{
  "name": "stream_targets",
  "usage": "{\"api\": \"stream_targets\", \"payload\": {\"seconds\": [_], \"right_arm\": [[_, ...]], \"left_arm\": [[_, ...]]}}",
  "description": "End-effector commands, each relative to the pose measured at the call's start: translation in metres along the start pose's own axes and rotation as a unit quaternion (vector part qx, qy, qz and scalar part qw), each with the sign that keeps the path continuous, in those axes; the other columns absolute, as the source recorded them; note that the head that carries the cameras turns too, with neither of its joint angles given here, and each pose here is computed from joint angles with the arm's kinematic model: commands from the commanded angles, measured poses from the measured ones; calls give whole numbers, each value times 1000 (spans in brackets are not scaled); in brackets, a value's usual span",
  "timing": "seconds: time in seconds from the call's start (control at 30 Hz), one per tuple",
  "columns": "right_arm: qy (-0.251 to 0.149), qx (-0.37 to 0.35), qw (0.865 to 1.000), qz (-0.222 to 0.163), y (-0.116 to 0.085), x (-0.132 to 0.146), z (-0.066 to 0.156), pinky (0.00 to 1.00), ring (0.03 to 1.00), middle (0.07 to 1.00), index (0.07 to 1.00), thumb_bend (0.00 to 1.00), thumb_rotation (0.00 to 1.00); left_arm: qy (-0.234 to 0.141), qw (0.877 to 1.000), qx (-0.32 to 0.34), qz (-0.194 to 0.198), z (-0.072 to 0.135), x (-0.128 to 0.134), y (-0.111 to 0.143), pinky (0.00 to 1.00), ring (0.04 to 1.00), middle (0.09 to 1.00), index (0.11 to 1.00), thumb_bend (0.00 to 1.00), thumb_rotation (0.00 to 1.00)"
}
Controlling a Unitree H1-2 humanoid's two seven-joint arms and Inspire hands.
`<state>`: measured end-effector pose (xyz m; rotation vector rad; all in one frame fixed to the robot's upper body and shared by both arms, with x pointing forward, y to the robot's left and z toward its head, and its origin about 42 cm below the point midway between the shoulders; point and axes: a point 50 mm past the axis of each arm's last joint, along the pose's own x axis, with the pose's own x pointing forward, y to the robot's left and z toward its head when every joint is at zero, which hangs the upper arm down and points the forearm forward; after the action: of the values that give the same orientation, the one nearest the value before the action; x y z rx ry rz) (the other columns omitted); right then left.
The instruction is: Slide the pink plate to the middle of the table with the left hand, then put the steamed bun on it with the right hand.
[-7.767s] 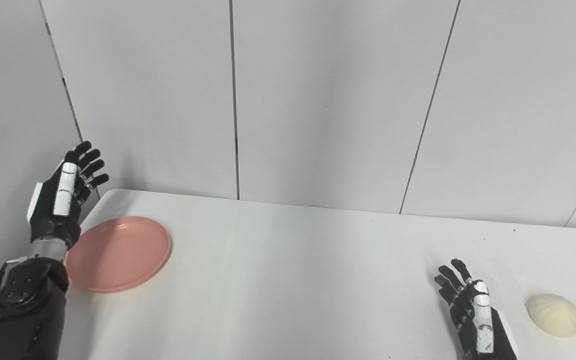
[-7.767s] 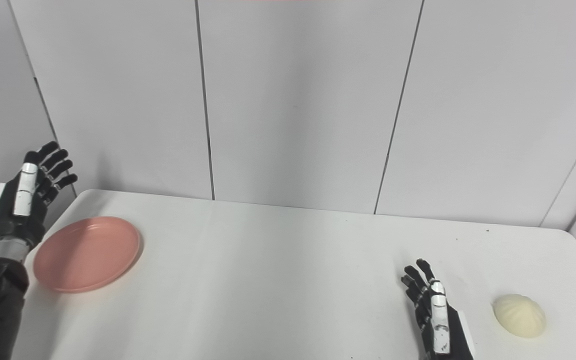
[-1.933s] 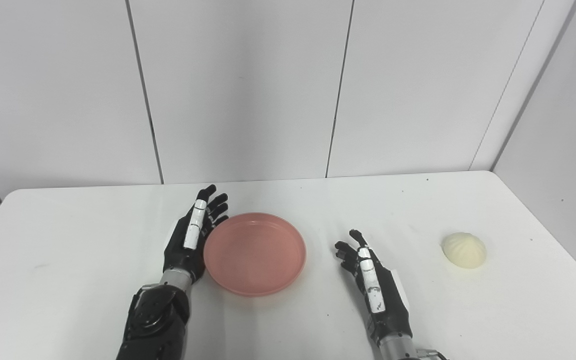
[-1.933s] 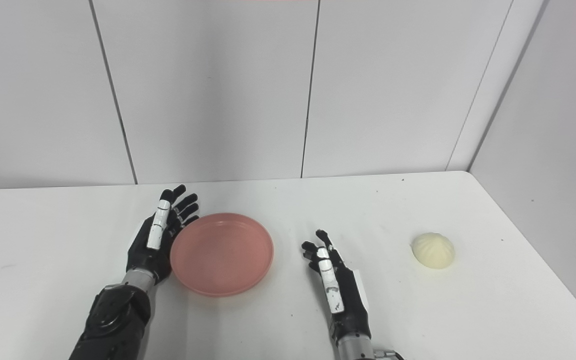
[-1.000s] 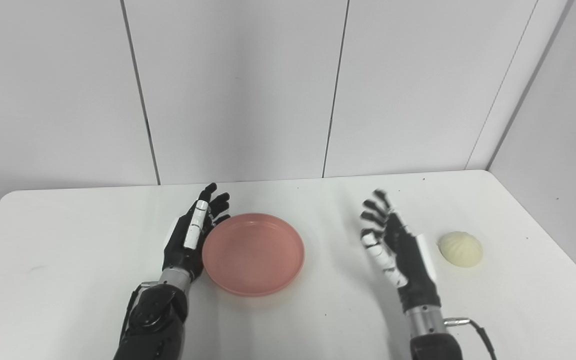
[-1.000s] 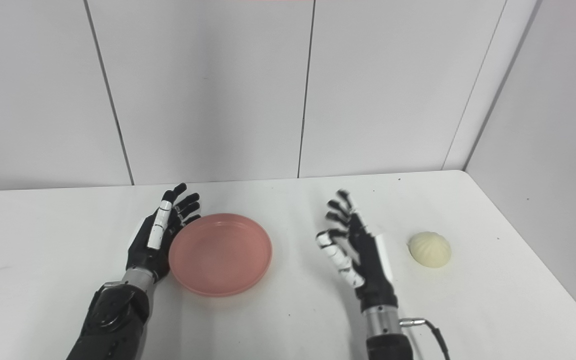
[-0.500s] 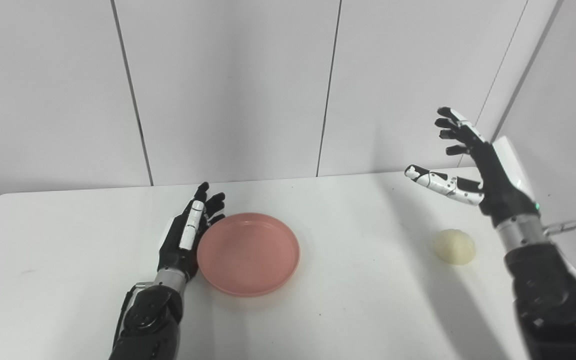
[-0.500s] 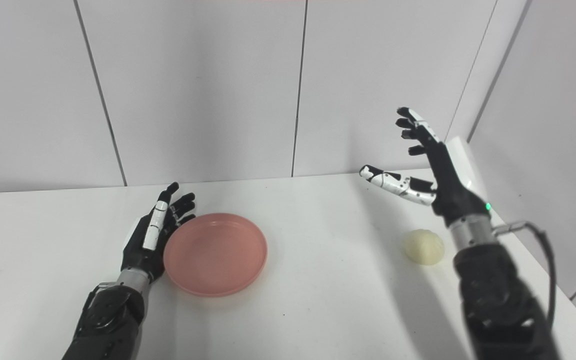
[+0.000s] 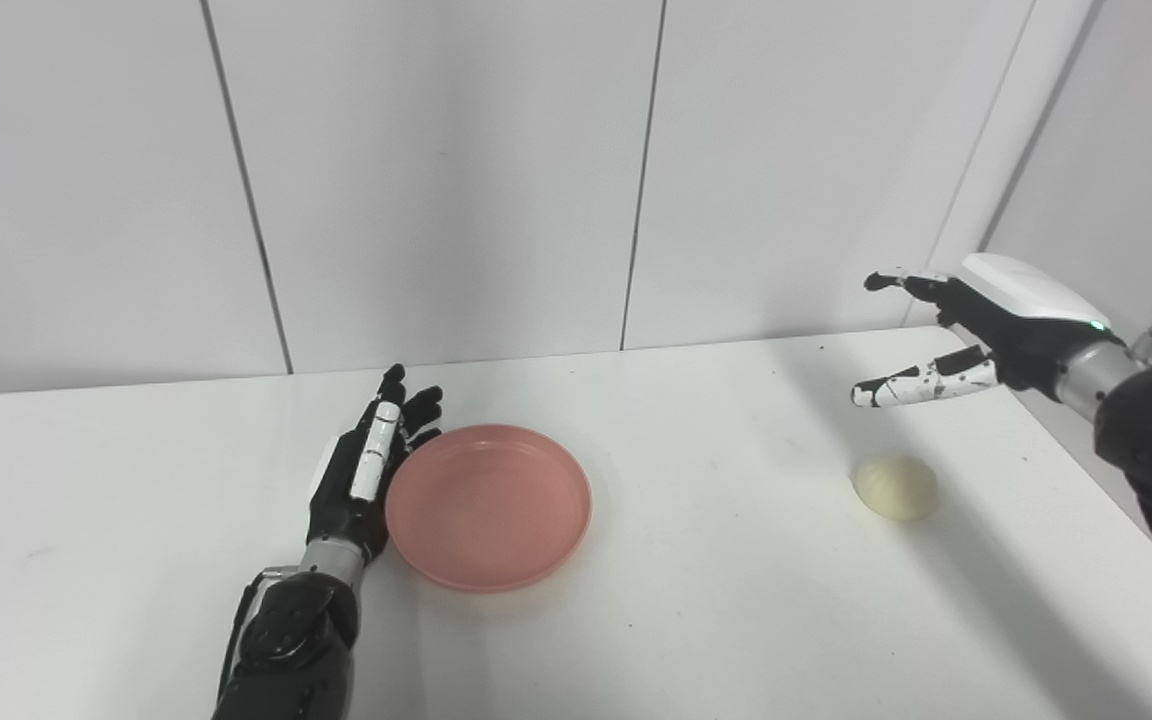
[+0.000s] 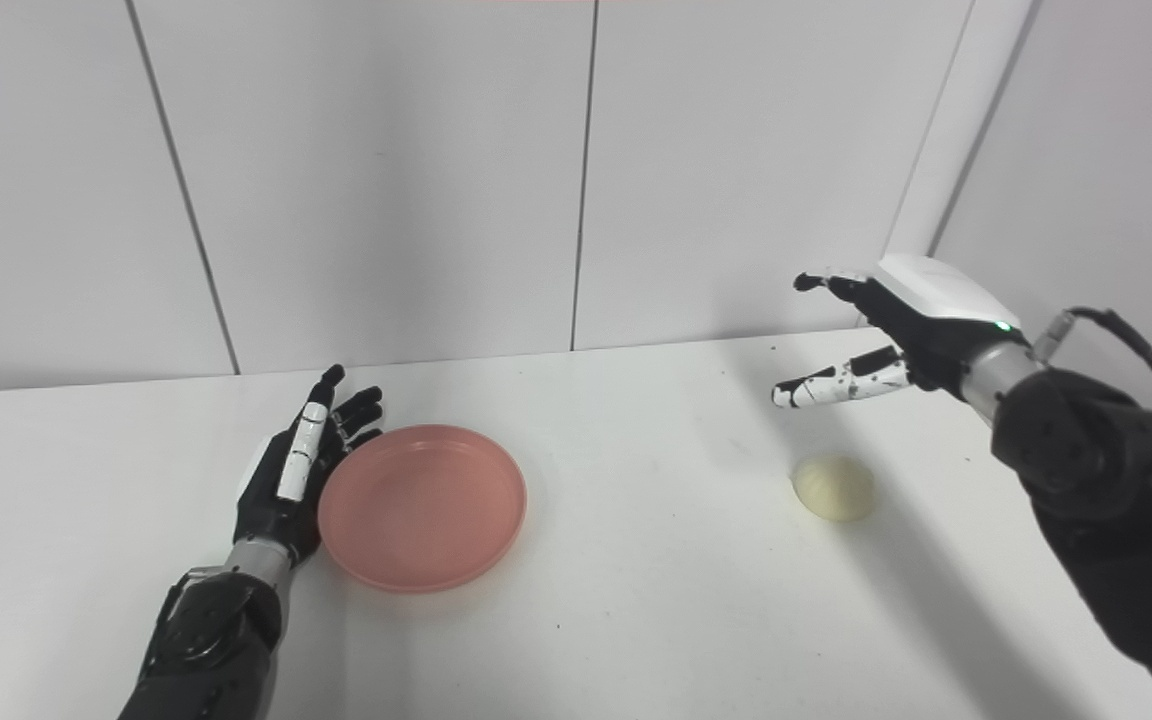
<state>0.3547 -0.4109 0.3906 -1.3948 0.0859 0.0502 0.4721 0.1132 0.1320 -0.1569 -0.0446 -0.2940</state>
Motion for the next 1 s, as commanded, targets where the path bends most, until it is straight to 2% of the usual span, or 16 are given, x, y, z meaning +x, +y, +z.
{"api": "stream_targets", "payload": {"seconds": [0.0,0.13,0.2,0.3,0.47,0.57,0.67,0.73,0.9,0.97], "right_arm": [[9,-29,999,-10,-22,3,0,712,894,912,856,1000,472],[21,-39,999,19,-19,15,-2,695,883,906,848,1000,377],[28,-42,998,32,-17,21,-2,633,856,914,847,1000,343],[40,-55,997,42,-12,29,0,626,863,917,846,1000,335],[58,-73,994,60,-3,38,1,680,901,926,859,1000,362],[63,-76,992,73,3,41,5,745,927,930,863,1000,326],[71,-79,991,79,9,45,5,726,922,929,856,1000,305],[77,-80,990,83,12,49,0,722,917,926,854,1000,314],[94,-75,988,99,21,60,-13,834,949,940,860,1000,350],[101,-74,986,106,25,65,-19,829,947,944,862,1000,360]], "left_arm": [[32,999,0,4,-13,-6,0,838,871,830,959,650,841],[33,999,-2,5,-13,-6,-1,838,868,829,960,651,837],[34,999,-5,4,-12,-6,-2,845,872,835,965,649,839],[34,999,-3,2,-13,-6,-2,844,874,837,968,650,844],[35,999,-4,1,-14,-6,-3,840,872,834,963,652,835],[34,999,-3,-2,-14,-6,-3,838,868,826,962,659,841],[34,999,-1,-2,-14,-6,-3,835,867,829,963,659,849],[35,999,0,-1,-14,-6,-3,831,865,827,961,662,849],[36,999,-4,0,-14,-7,-3,835,865,830,964,672,846],[37,999,-5,-1,-14,-7,-3,837,866,832,965,674,847]]}}
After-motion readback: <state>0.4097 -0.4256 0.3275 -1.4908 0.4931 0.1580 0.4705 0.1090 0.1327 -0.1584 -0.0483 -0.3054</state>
